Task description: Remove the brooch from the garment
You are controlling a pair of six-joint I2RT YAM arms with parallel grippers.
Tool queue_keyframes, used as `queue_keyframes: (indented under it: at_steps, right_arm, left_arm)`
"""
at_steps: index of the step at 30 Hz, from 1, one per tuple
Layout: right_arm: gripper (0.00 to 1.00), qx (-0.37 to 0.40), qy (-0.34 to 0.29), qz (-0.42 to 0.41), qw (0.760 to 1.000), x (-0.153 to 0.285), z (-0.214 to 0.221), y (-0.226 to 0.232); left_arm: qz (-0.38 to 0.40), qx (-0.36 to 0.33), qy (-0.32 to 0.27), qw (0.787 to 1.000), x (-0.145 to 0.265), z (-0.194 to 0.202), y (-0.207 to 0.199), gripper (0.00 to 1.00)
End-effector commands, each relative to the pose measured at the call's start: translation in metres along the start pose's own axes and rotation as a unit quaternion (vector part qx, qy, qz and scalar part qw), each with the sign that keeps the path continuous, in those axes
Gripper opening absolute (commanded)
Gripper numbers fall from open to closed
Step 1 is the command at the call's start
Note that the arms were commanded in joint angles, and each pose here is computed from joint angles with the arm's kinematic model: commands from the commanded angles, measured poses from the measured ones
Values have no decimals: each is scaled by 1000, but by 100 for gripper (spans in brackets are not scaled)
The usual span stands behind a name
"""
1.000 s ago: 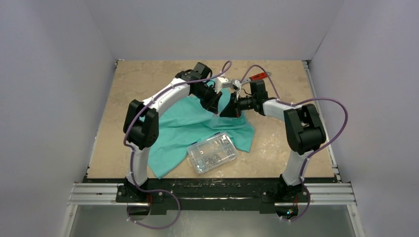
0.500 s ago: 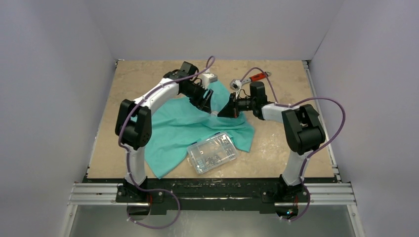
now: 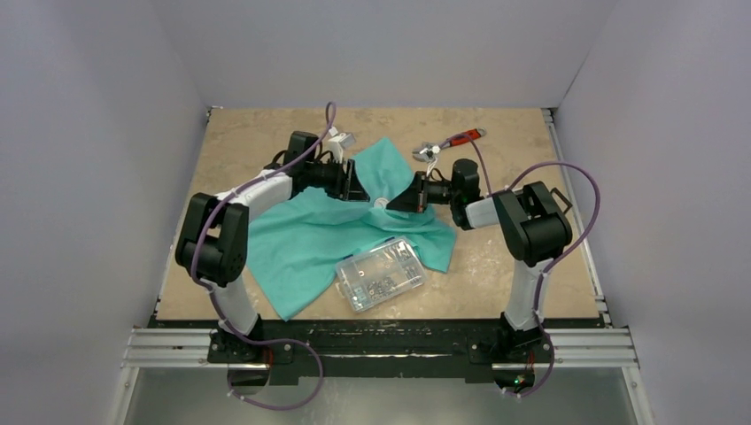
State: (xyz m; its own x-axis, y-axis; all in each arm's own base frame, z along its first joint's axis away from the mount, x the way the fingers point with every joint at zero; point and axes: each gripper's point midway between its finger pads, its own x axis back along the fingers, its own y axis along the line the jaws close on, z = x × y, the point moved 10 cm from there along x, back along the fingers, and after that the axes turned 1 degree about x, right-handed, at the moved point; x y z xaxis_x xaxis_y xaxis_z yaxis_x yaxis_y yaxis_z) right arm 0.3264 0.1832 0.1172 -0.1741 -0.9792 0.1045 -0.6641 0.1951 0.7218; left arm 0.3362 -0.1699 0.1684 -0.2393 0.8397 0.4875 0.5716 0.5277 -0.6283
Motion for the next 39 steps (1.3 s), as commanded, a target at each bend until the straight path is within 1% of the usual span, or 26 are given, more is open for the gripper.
queue_keyframes:
  at_steps: [1,3,9,10,16,20,26,30,31,33,34,36,37,38,39]
  right_arm:
    - [0,-11,-44,-37,998,-2,-13,12]
    - [0,-14,-45,-39,998,-2,-14,12]
    - [0,-16,-46,-39,998,-3,-15,13]
    - [0,-16,-45,-39,998,-3,-15,13]
    - [0,-19,-44,-38,998,-3,-14,11]
    - [0,-17,-44,-39,998,-3,-15,11]
    - [0,-11,-45,-48,998,-2,-15,14]
    - [0,-7,-46,-53,998,-2,-16,16]
    - [0,-7,-45,-54,998,-2,-16,16]
    - [0,-6,-45,-54,998,-1,-15,16]
    - [0,-4,-45,-55,997,-1,-15,17]
    - [0,-3,-42,-57,997,-1,-15,17]
    - [7,-1,-41,-58,997,-1,-15,17]
    - [19,1,-40,-57,998,0,-16,17]
    - [28,5,-39,-56,998,1,-18,17]
  left_arm:
    - [58,-37,-71,995,-7,-23,-16,47]
    - [55,-29,-74,995,-11,-24,-13,44]
    - [69,-24,-71,995,-17,-24,-8,30]
    - [72,-24,-70,995,-17,-23,-9,30]
    - [89,-20,-63,994,-14,-11,-10,29]
    - [93,-14,-59,994,-14,-2,-10,32]
    - [92,-13,-53,994,-20,4,-8,32]
    - [93,-14,-58,994,-23,-1,-9,29]
    - [94,-14,-59,994,-24,-2,-9,28]
    - [97,-18,-61,993,-24,-6,-11,23]
    - [99,-22,-62,993,-24,-7,-12,19]
    - [106,-32,-62,992,-24,-11,-16,8]
    - [107,-36,-60,992,-24,-11,-17,3]
    - [108,-43,-56,992,-23,-12,-18,0]
    - [107,-53,-50,992,-22,-12,-19,0]
